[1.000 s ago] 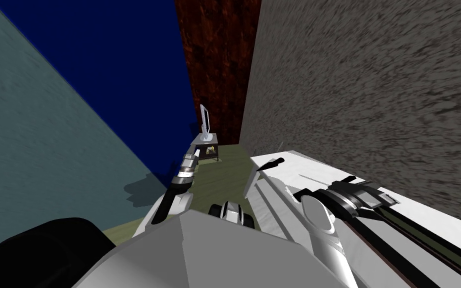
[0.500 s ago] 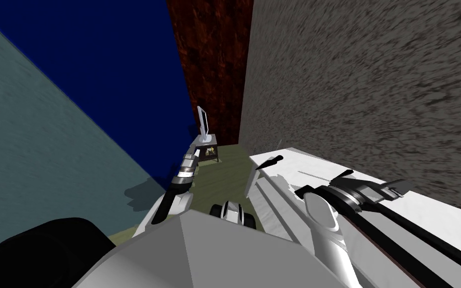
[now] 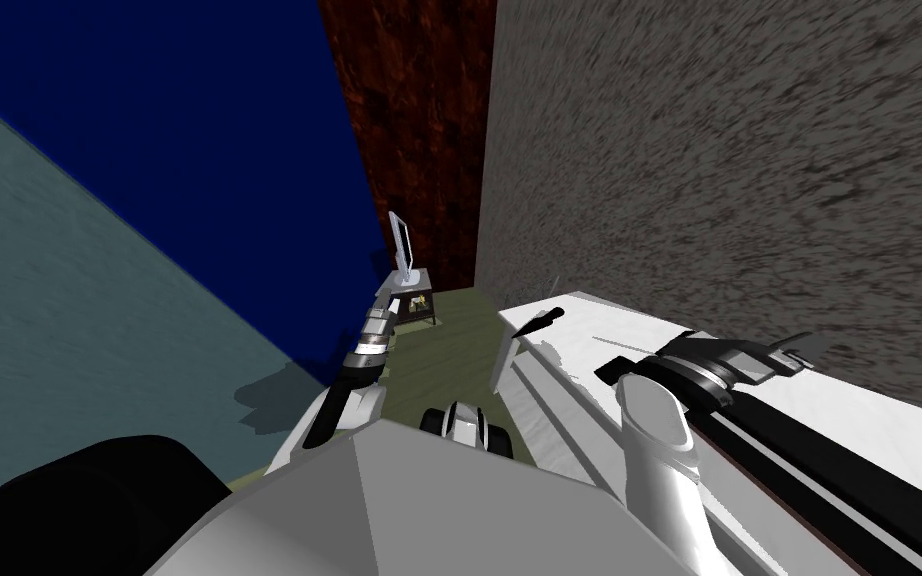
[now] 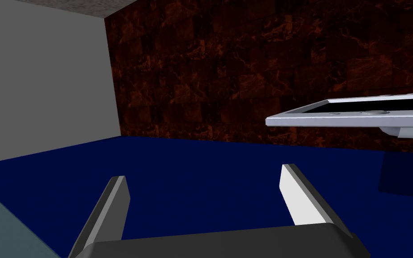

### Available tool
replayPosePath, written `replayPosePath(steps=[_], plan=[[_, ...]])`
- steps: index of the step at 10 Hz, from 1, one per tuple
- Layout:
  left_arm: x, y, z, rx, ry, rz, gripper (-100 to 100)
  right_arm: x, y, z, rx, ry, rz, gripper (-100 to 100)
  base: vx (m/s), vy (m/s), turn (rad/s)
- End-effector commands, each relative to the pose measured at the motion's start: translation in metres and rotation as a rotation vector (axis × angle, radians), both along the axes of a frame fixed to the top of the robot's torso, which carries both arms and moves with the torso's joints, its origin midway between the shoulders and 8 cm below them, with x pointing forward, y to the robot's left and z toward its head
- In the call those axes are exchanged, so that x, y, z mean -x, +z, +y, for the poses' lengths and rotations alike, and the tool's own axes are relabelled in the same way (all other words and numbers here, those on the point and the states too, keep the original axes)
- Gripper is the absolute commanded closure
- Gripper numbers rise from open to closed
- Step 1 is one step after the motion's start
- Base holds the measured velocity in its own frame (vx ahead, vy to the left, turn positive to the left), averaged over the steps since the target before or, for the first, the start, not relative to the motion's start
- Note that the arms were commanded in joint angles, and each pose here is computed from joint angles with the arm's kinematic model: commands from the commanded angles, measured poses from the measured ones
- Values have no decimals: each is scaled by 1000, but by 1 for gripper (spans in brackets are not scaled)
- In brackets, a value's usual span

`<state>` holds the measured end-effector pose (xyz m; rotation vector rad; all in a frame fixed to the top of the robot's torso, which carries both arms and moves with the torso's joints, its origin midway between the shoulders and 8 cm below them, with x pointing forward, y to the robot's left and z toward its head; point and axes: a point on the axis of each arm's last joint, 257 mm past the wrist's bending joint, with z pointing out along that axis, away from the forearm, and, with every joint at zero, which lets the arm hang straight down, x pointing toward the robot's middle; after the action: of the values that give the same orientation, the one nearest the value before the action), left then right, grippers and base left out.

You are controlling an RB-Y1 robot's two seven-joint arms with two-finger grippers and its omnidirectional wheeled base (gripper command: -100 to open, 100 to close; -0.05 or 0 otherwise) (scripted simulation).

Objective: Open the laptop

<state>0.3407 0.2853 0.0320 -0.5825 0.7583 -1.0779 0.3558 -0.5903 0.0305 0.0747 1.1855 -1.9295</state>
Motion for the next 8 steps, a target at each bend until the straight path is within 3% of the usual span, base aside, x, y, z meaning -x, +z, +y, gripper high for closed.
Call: replayPosePath(steps=[1, 2, 3, 8], plan=[[0, 0, 0, 0, 0, 0, 0, -12, 23, 2, 23, 24, 1, -100, 2, 58, -67], [0, 0, 0, 0, 0, 0, 0, -10, 17, 3, 16, 19, -1, -100, 1, 27, -11], [0, 0, 0, 0, 0, 0, 0, -10, 18, 4, 19, 20, 2, 0, 0, 6, 3], [0, 0, 0, 0, 0, 0, 0, -10, 18, 4, 18, 20, 2, 0, 0, 0, 0]])
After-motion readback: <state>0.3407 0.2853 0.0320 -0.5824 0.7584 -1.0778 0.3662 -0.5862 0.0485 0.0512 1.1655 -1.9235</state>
